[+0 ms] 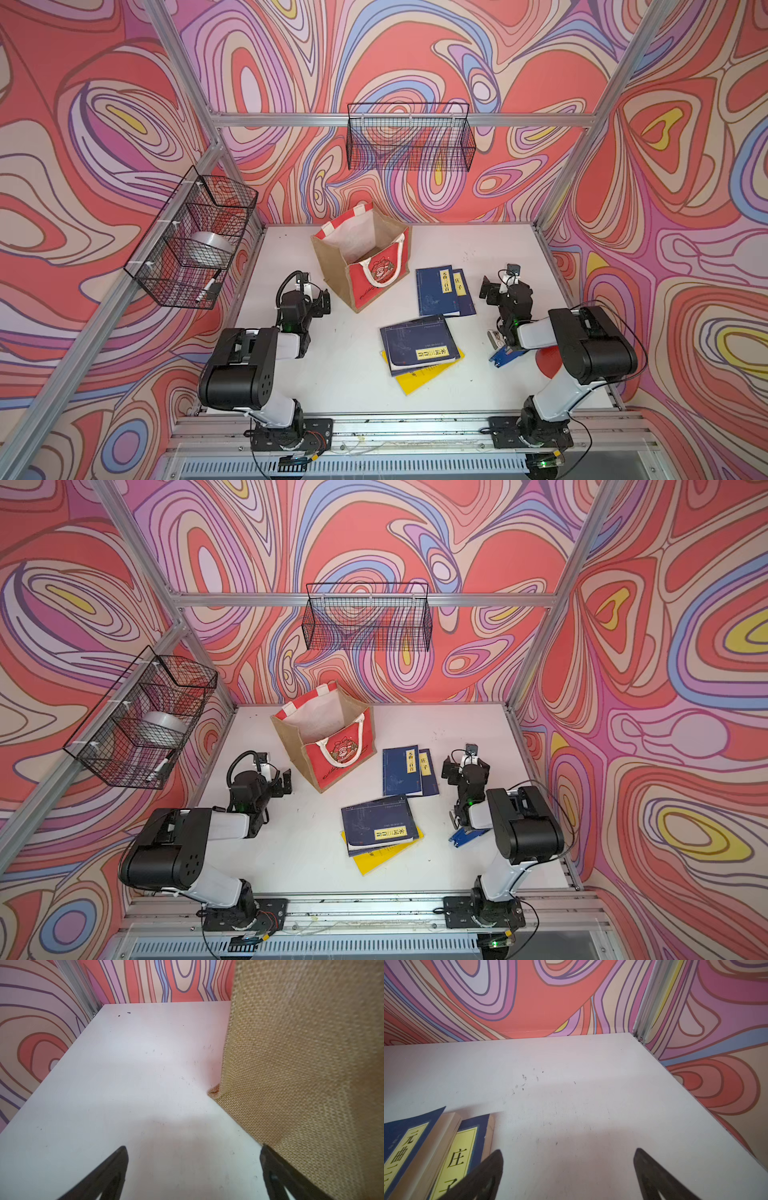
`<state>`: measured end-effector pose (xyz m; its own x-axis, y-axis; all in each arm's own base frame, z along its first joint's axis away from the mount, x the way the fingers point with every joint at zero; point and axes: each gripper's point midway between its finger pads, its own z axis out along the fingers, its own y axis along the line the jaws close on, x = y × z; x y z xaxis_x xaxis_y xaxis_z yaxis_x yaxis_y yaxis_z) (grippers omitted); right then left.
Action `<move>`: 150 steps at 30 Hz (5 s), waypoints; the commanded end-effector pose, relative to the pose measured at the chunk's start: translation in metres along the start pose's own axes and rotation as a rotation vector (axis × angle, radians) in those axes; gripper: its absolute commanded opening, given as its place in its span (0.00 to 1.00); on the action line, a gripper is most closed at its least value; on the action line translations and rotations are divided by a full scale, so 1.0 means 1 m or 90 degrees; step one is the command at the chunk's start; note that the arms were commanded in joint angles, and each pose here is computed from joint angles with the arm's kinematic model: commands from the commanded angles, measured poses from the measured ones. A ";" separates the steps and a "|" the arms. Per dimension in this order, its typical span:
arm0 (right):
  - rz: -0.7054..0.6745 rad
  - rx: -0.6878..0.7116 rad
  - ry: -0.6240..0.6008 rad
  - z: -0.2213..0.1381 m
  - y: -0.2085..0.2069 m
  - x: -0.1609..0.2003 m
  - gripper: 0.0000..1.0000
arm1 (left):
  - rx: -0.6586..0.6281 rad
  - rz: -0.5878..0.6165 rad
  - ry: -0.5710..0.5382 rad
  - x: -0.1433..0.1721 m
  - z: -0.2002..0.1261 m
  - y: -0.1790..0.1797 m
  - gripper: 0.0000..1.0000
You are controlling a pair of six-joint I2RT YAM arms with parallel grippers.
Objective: Put the books into the canvas bag
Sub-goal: Adjust the book on the book.
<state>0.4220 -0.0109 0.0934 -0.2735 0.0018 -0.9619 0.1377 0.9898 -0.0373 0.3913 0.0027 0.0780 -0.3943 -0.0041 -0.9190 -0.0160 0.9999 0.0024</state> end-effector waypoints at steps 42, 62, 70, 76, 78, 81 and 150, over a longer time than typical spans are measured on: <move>0.004 0.002 0.000 0.004 -0.002 -0.002 0.98 | -0.399 -0.032 0.029 -0.062 -0.048 0.052 1.00; 0.011 -0.037 0.108 -0.023 0.030 -0.075 0.96 | -0.120 -0.022 0.211 -0.151 -0.122 -0.017 1.00; 0.093 -0.173 0.357 -0.106 0.091 -0.052 0.98 | 0.142 -0.040 0.215 -0.152 -0.164 -0.078 1.00; 0.166 -0.302 0.513 -0.191 0.124 -0.016 0.98 | 0.358 -0.150 0.273 -0.119 -0.226 -0.127 1.00; 0.179 -0.339 0.559 -0.216 0.129 -0.006 0.98 | 0.408 -0.188 0.294 -0.106 -0.243 -0.142 1.00; 0.223 -0.400 0.619 -0.246 0.137 0.012 0.98 | 0.456 -0.234 0.320 -0.085 -0.257 -0.160 1.00; 0.036 -0.489 0.687 -0.203 0.196 0.118 0.00 | 0.443 -0.007 0.497 0.020 -0.160 -0.253 1.00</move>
<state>0.2288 0.2210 0.0490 -0.9619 -0.0767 -0.2625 -0.2238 0.7722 0.5946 0.2468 -0.2676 0.1365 -0.8835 0.1493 -0.4439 0.3935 0.7506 -0.5308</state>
